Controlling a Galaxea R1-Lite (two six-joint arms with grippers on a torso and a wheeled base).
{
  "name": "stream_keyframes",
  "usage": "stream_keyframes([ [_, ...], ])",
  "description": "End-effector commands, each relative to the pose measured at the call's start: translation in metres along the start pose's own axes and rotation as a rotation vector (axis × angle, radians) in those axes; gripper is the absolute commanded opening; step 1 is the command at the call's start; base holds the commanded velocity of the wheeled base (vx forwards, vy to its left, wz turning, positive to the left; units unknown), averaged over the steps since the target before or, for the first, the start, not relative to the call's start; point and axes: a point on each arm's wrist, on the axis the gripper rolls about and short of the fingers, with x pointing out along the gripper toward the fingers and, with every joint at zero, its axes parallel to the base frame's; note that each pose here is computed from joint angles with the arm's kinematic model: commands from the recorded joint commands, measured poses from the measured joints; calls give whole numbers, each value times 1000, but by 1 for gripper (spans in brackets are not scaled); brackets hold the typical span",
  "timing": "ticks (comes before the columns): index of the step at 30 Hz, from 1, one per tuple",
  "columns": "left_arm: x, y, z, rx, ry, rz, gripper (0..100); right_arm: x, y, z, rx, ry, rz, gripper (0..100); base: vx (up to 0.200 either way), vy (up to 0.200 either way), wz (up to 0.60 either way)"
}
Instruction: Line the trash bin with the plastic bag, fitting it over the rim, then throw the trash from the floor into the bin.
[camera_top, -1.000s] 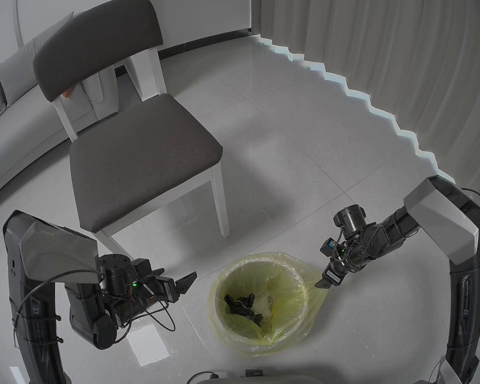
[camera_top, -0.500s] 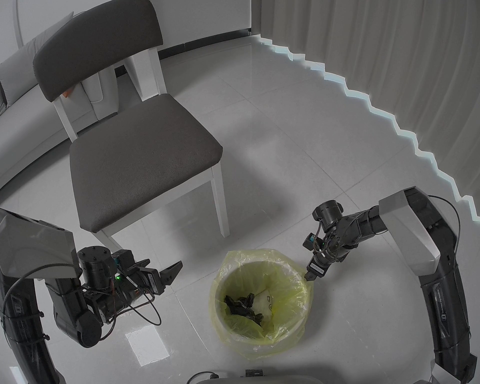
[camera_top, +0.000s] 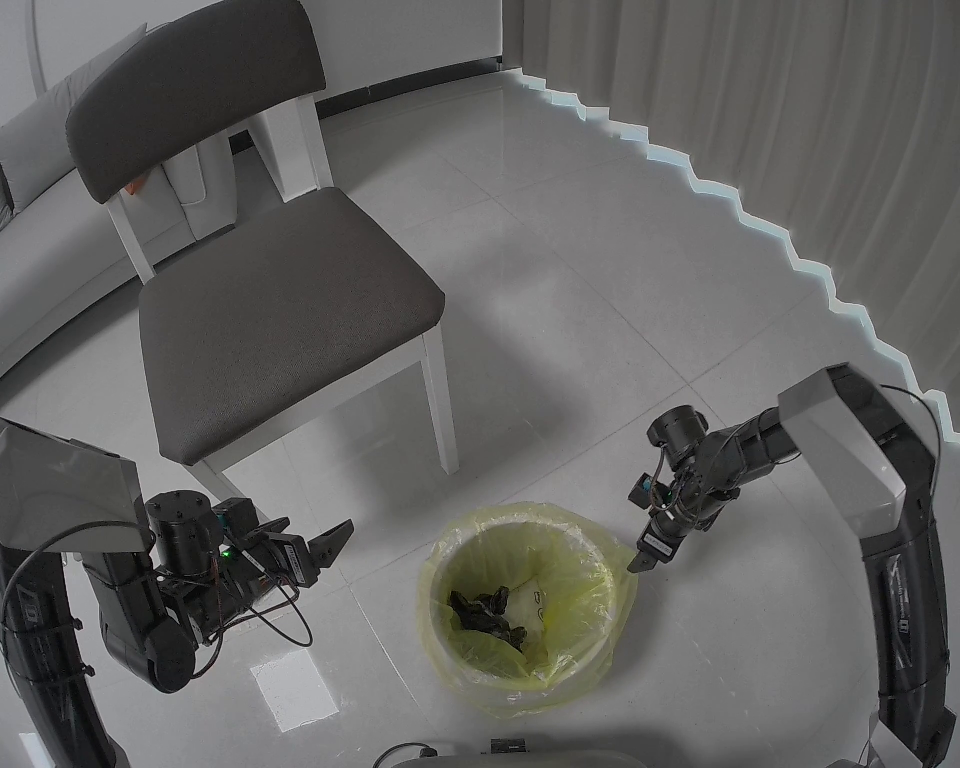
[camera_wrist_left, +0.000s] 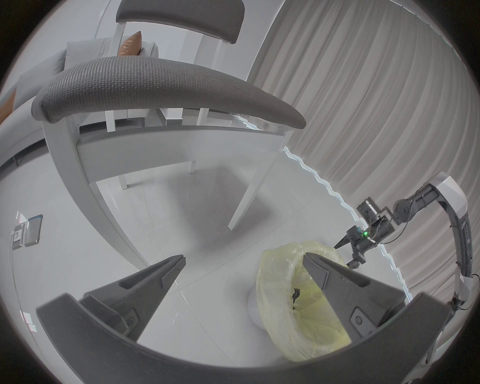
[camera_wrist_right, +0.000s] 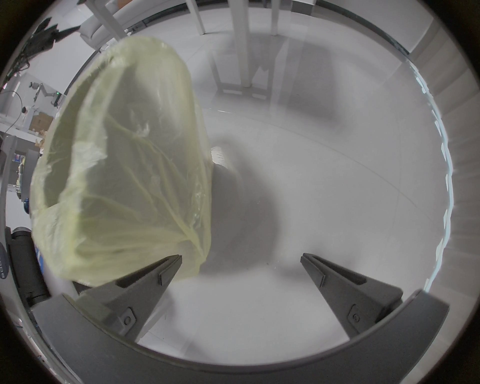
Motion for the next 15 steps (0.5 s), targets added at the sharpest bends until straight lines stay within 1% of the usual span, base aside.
stream_keyframes([
  [1, -3, 3, 4, -3, -23, -2, 100, -86, -24, -17, 65, -75, -75, 100, 0, 0, 0],
  [3, -6, 2, 6, -14, -28, -5, 100, -112, -28, -23, 83, -121, -76, 100, 0, 0, 0],
  [6, -16, -3, 17, -48, -64, -28, 100, -160, -29, -33, 107, -212, -83, 100, 0, 0, 0],
  [8, -24, -7, 26, -61, -94, -58, 100, -200, -28, -42, 145, -278, -120, 100, 0, 0, 0],
  [12, -44, -13, 43, -49, -169, -77, 100, -274, -13, -58, 220, -406, -207, 100, 0, 0, 0],
  [13, -50, -14, 47, -47, -189, -76, 100, -288, -8, -61, 235, -437, -217, 100, 0, 0, 0],
  [14, -62, -15, 54, -42, -223, -73, 100, -308, 2, -68, 257, -489, -229, 100, 0, 0, 0],
  [15, -68, -16, 57, -39, -241, -75, 100, -317, 8, -72, 272, -516, -234, 100, 0, 0, 0],
])
